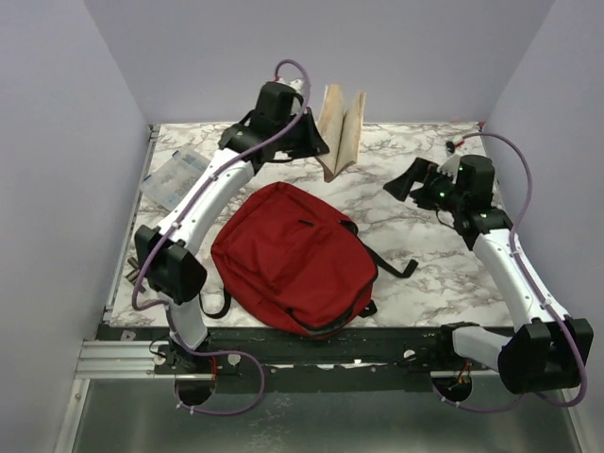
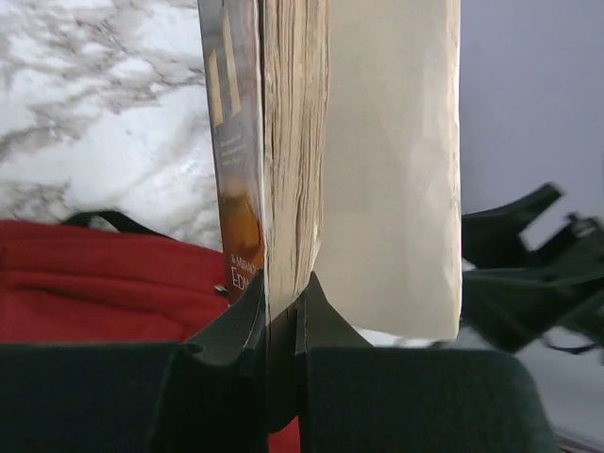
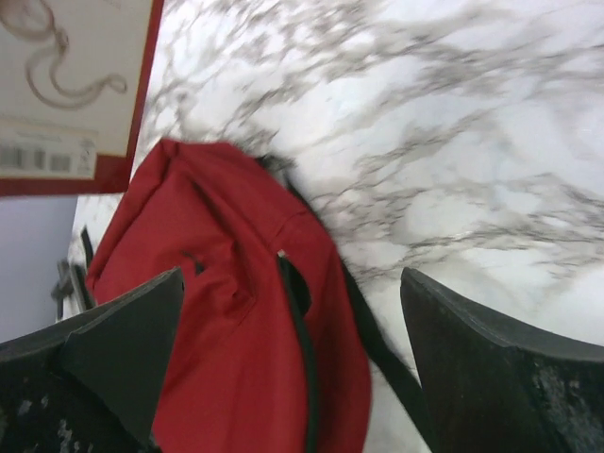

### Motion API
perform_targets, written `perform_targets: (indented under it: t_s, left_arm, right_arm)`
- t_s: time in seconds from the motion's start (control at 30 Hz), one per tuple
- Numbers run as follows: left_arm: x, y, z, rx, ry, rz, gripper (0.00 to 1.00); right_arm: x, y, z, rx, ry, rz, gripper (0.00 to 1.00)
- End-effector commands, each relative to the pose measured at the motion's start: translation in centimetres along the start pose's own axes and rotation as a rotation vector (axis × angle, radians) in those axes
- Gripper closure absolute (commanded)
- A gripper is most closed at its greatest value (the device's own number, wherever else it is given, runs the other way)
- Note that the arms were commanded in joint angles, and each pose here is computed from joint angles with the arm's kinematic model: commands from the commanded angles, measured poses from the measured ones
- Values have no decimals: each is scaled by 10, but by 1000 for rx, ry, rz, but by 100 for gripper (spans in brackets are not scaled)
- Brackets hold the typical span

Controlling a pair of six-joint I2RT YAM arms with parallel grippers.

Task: Pack the student bag
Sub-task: Pick up the book from the center of the board.

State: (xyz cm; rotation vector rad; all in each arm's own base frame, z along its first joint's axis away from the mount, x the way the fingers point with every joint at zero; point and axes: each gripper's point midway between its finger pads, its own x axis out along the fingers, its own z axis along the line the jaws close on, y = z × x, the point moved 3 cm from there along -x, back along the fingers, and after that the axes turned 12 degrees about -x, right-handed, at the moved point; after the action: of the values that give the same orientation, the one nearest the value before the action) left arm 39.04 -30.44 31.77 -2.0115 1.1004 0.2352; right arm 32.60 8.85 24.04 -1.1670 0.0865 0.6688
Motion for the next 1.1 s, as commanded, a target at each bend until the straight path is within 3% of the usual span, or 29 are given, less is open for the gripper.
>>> perform_targets:
  t_s: [0.0, 0.3, 0.53, 0.7, 0.87, 1.07]
  left_arm:
    - [-42, 2, -26, -312, 207, 83, 100]
    - [-89, 30, 0, -520, 169, 115, 100]
    - [-96, 59, 3, -717, 170, 245, 100]
    - [-99, 64, 4, -784, 158, 242, 100]
    - [-97, 72, 8, -860, 130, 256, 100]
    - [-94, 73, 17, -930, 89, 199, 100]
  right_arm:
    - [11, 20, 43, -166, -54, 21, 0]
    - [15, 58, 122, -310, -178, -33, 0]
    - [13, 65, 170, -569, -232, -141, 0]
    - [20, 61, 189, -638, -238, -204, 0]
    - [28, 54, 201, -719, -67, -274, 6]
    - [33, 51, 199, -765, 205, -320, 23]
